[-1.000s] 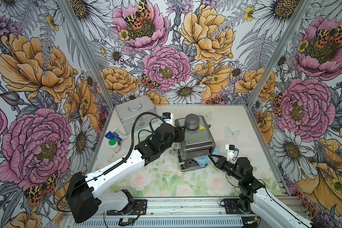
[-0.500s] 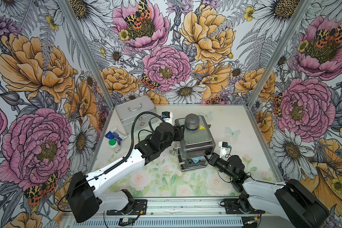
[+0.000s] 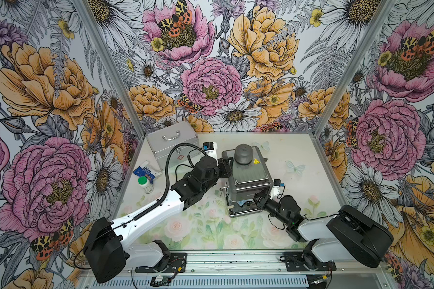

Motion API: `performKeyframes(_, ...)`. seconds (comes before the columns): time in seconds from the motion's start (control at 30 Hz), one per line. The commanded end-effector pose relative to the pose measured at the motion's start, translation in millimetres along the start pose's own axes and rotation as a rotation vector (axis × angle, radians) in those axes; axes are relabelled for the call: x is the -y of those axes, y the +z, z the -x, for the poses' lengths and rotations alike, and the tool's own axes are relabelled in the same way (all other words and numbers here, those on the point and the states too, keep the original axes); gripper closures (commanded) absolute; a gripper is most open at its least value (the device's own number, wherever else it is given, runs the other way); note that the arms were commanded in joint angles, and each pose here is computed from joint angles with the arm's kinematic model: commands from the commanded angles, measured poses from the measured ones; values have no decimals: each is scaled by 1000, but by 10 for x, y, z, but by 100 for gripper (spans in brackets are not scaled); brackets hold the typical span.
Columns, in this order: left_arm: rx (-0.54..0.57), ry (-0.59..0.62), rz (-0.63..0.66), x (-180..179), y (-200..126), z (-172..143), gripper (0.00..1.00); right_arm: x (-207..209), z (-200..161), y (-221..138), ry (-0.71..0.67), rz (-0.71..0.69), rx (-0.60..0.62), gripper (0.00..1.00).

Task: Wipe the surface of a coffee machine
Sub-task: Wipe the dirt from the surface of the coffee machine.

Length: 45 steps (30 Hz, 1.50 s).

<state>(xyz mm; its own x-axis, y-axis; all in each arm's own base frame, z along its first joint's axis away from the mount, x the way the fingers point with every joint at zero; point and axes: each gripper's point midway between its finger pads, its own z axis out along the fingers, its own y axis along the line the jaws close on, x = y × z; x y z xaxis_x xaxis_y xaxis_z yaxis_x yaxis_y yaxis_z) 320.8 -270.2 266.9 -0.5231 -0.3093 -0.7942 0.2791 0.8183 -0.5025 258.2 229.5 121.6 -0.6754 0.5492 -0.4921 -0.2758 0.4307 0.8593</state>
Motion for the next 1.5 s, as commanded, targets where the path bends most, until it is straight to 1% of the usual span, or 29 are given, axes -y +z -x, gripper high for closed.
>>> performKeyframes(0.0, -237, 54, 69, -313, 114, -712, 44, -292, 143, 125, -48, 88, 51, 100)
performKeyframes(0.17, -244, 53, 60, -304, 127, -740, 45, -279, -48, 289, -56, 74, 9, 100)
performKeyframes(0.27, -249, 54, 58, -299, 142, -754, 46, -287, -82, 298, -39, 93, 26, 100)
performKeyframes(0.47, -254, 52, 52, -294, 135, -761, 47, -218, -245, 461, -28, 88, -5, 100)
performKeyframes(0.67, -250, 51, 54, -296, 118, -753, 47, -203, -124, 400, -45, 65, 59, 100)
performKeyframes(0.8, -250, 53, 57, -296, 125, -745, 47, 94, -50, 256, -22, -45, 127, 100)
performKeyframes(0.9, -251, 54, 57, -295, 122, -750, 47, 194, 8, 160, -35, -82, 156, 100)
performKeyframes(1.2, -253, 61, 69, -325, 124, -754, 47, 305, 206, -41, -26, -113, 217, 100)
performKeyframes(1.27, -256, 60, 65, -313, 126, -756, 47, 277, 249, -82, -26, -101, 229, 100)
performKeyframes(1.33, -257, 62, 63, -306, 132, -755, 47, 223, 265, -81, -32, -84, 230, 100)
performKeyframes(1.47, -262, 66, 67, -317, 146, -773, 47, 113, 195, 58, -29, -40, 186, 100)
